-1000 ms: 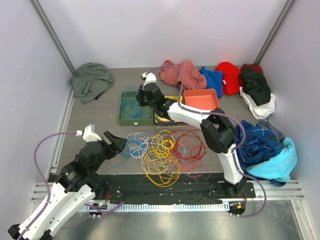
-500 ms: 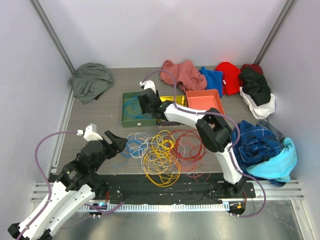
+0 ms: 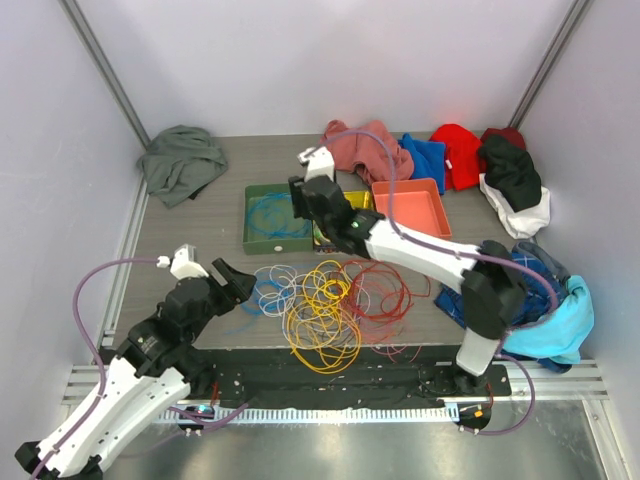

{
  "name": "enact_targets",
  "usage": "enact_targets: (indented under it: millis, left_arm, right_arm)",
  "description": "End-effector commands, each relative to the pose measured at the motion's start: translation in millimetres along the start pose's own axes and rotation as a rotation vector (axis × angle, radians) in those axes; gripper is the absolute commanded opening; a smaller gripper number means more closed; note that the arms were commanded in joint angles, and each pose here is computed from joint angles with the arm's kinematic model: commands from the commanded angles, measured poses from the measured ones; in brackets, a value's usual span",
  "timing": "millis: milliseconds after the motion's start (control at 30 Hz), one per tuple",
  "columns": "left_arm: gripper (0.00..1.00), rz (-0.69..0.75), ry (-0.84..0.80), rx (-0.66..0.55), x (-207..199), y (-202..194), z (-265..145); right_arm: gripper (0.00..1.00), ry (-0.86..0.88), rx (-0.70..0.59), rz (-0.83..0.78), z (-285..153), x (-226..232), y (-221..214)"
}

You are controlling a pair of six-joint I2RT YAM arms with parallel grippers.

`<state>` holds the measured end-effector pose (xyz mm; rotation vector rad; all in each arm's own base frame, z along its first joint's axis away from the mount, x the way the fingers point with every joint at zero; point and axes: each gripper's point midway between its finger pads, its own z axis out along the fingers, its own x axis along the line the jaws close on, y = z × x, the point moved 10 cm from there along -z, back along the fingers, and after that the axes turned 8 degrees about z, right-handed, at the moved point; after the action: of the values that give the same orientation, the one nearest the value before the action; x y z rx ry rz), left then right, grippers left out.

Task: Untangle the cables

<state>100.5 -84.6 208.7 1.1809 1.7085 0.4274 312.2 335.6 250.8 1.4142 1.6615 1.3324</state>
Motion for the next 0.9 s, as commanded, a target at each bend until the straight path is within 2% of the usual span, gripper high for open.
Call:
enact_targets:
  millis: [0,33,67,100,133,200,300,500,533,867]
  left_arm:
    - [0.78,0.009,-0.041,-0.045,-14,13,3]
    - [0.78,0.008,-0.048,-0.043,-16,13,6]
    - [0.78,0.017,-0.050,-0.015,-17,9,10]
    - [0.77,0.027,-0.034,0.016,-17,5,16]
    - [0.77,0.028,-0.036,0.031,-19,3,21]
    - [0.76,0.043,0.008,0.088,-19,-6,34]
    - [0.73,0.046,0.094,0.102,-17,-9,47]
    - [0.69,0.110,0.301,0.106,-17,-3,76]
    - [0.68,0.136,0.338,0.137,-15,-6,85]
    - [0.52,0.133,0.446,0.225,-3,-11,122]
  right_arm:
    - [0.60,-0.005,-0.236,0.152,-68,-22,32]
    - [0.58,-0.026,-0.217,0.179,-71,-40,10]
    - [0.54,-0.013,-0.210,0.273,-79,-47,5]
    - [0.52,0.084,-0.205,0.301,-98,-54,13]
    - [0.51,0.100,-0.128,0.272,-102,-65,-8]
    - [0.50,0.154,-0.118,0.281,-124,-75,-11]
    - [0.49,0.137,-0.059,0.285,-141,-90,-41]
    - [0.47,0.126,-0.051,0.317,-175,-116,-67]
    - [0.47,0.124,-0.051,0.316,-179,-120,-71]
    - [0.46,0.133,-0.057,0.330,-193,-132,-84]
